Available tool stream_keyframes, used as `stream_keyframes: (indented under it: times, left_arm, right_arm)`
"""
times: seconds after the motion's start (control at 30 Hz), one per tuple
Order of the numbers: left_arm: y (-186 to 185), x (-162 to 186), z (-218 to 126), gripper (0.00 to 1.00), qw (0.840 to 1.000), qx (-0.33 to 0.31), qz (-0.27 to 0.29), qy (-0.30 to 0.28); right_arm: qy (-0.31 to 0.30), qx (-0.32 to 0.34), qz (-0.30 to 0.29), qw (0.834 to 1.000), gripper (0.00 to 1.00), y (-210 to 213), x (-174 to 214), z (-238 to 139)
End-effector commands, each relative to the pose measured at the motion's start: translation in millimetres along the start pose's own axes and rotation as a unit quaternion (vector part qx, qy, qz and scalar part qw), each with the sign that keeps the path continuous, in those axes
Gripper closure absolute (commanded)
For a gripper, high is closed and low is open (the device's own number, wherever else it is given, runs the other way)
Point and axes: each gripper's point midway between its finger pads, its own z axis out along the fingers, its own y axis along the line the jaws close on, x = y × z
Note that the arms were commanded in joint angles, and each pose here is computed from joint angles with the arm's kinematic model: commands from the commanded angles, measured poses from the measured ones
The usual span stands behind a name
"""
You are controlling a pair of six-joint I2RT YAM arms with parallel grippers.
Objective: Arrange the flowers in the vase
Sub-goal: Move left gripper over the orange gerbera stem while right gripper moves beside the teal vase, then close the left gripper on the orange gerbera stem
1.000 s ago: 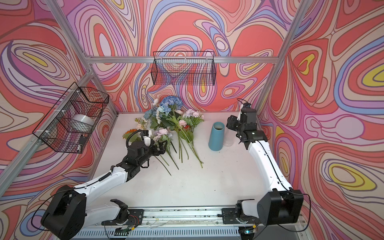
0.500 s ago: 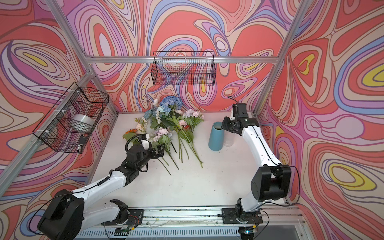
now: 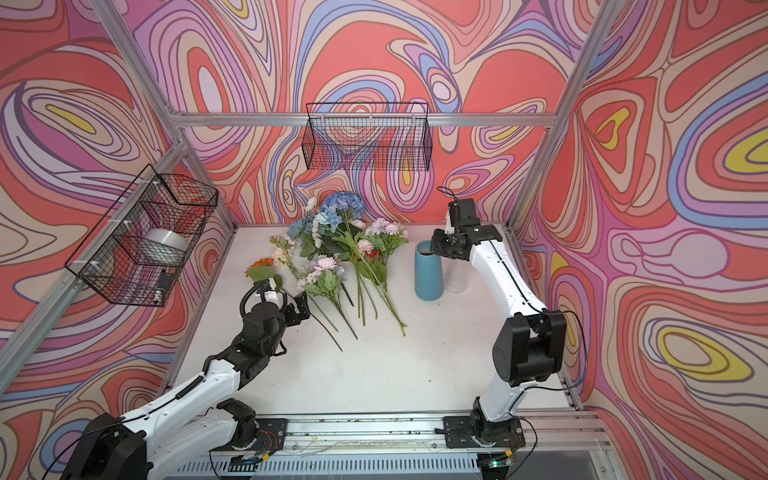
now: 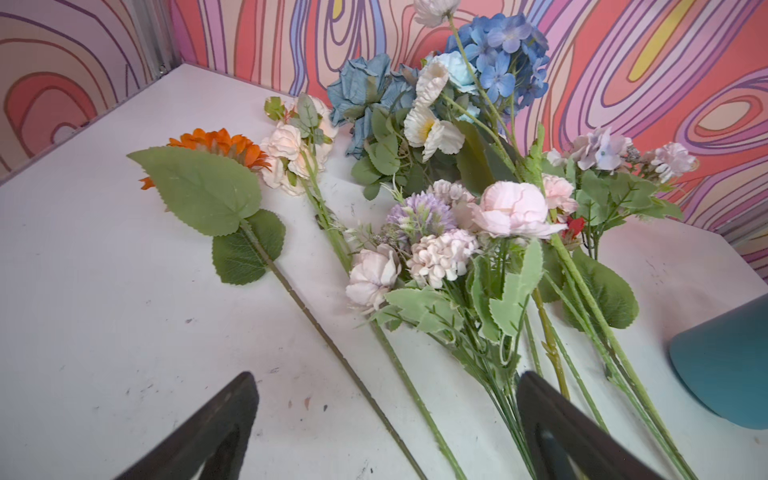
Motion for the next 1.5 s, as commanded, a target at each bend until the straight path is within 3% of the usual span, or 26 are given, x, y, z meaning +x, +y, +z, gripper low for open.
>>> stream_keyframes:
  times: [0.0, 0.17, 0.43, 0.7, 0.87, 1.07, 1.23, 1.3, 1.33, 1.47]
  left_arm:
    - [17.9, 1.8, -2.8, 0.0, 0.999, -0.037, -0.007, -0.003]
    - [21.9, -1.9, -5.3, 0.0, 0.999, -0.045, -0.004, -0.009]
    - [52.2, -4.8, -7.8, 0.0, 0.995, -0.1, -0.003, -0.006]
    - [62.8, 27.9, 0.6, 0.0, 0.989, -0.119, -0.035, 0.079]
    - [63.2, 45.9, 18.8, 0.0, 0.979, -0.142, -0.015, 0.144]
    - [63.8, 35.5, 58.6, 0.0, 0.967, -0.171, -0.054, 0.181]
    - [65.6, 35.8, 87.6, 0.19, 0.958, -0.175, -0.089, 0.211]
    - [69.1, 41.5, 95.3, 0.33, 0.952, -0.183, -0.103, 0.221]
    - [69.6, 43.5, 97.7, 0.36, 0.951, -0.186, -0.103, 0.223]
    - [71.0, 48.0, 110.7, 0.38, 0.945, -0.201, -0.11, 0.232]
  right_arm:
    - [0.034, 0.018, -0.001, 0.999, 0.86, -3.4, 14.2, 12.6]
    - [0.034, 0.037, -0.001, 0.999, 0.93, -9.7, 15.1, 8.8]
    - [0.057, -0.009, -0.007, 0.998, 0.93, 13.2, 27.4, 12.7]
    - [0.024, -0.024, -0.012, 0.999, 0.62, 24.4, 7.6, -6.4]
    - [-0.028, -0.042, -0.02, 0.999, 0.42, 33.9, -11.2, -36.3]
    - [-0.083, -0.039, -0.043, 0.995, 0.21, 30.2, -17.6, -54.1]
    - [-0.095, -0.016, -0.047, 0.994, 0.12, 17.6, -10.7, -49.2]
    - [-0.101, -0.011, -0.042, 0.994, 0.08, 13.5, -8.4, -46.5]
    - [-0.104, -0.011, -0.042, 0.994, 0.02, 12.6, -7.0, -45.7]
    - [-0.121, -0.019, -0.041, 0.992, 0.02, 12.6, -6.4, -45.0]
